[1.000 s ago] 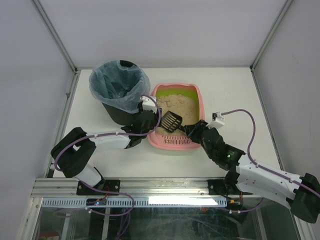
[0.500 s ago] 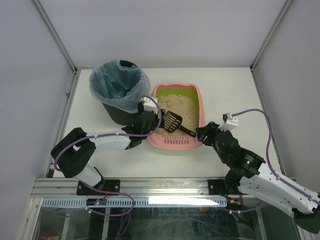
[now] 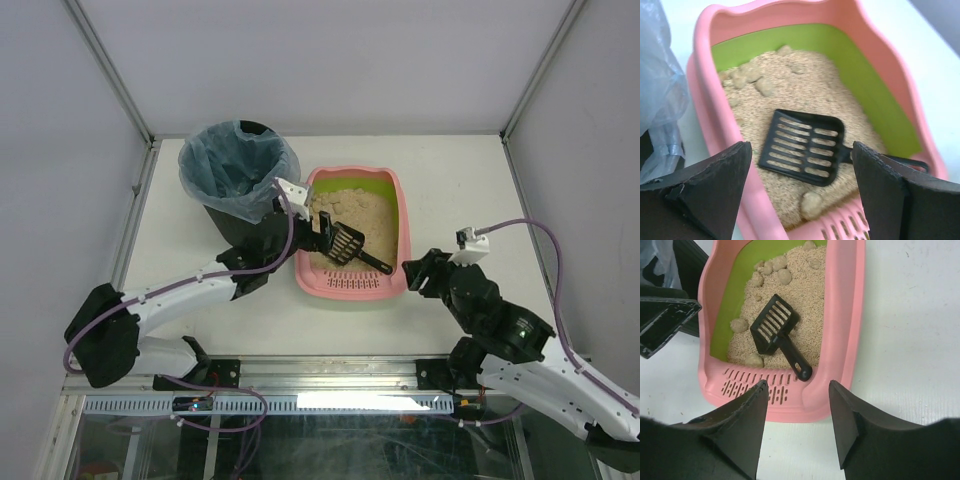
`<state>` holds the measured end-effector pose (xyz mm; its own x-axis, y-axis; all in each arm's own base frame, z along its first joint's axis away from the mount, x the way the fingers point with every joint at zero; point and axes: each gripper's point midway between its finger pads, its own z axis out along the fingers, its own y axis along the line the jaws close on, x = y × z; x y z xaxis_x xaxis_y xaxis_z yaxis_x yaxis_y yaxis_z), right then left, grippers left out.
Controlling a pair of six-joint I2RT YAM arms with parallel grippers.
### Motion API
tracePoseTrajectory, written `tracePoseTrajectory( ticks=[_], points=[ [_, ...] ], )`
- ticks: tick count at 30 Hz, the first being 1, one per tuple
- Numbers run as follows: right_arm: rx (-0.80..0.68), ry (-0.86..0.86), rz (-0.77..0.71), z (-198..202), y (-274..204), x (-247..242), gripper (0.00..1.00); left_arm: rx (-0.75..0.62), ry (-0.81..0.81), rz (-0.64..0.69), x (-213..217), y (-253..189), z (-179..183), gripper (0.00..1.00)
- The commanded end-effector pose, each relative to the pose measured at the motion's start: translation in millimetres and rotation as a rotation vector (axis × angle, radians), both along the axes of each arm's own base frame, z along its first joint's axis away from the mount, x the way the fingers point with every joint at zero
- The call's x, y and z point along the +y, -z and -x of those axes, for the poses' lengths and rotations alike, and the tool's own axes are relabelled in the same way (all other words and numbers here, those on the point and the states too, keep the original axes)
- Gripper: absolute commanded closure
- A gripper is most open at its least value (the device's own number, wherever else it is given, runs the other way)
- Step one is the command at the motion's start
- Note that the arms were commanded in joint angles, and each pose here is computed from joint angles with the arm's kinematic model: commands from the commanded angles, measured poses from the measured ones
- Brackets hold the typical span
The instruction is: Clean the litter box
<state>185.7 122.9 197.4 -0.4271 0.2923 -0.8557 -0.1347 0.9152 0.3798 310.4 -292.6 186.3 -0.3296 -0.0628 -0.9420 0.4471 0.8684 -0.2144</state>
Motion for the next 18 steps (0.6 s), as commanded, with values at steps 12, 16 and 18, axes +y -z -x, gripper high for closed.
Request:
tracePoseTrajectory(
  ticks=[12, 16, 18],
  points=[
    [-0.072, -0.103, -0.066, 14, -26, 3, 0.3, 0.011, 0.128, 0.216, 51, -83, 90, 0.01],
    [-0.108, -0.09, -0.089, 14, -34, -2, 0.11, 0.028, -0.118, 0.228, 107, -85, 89, 0.01],
    [-0.128, -0.092, -0.095, 13, -38, -2, 0.04, 0.02, -0.236, 0.226, 135, -83, 89, 0.01]
  ],
)
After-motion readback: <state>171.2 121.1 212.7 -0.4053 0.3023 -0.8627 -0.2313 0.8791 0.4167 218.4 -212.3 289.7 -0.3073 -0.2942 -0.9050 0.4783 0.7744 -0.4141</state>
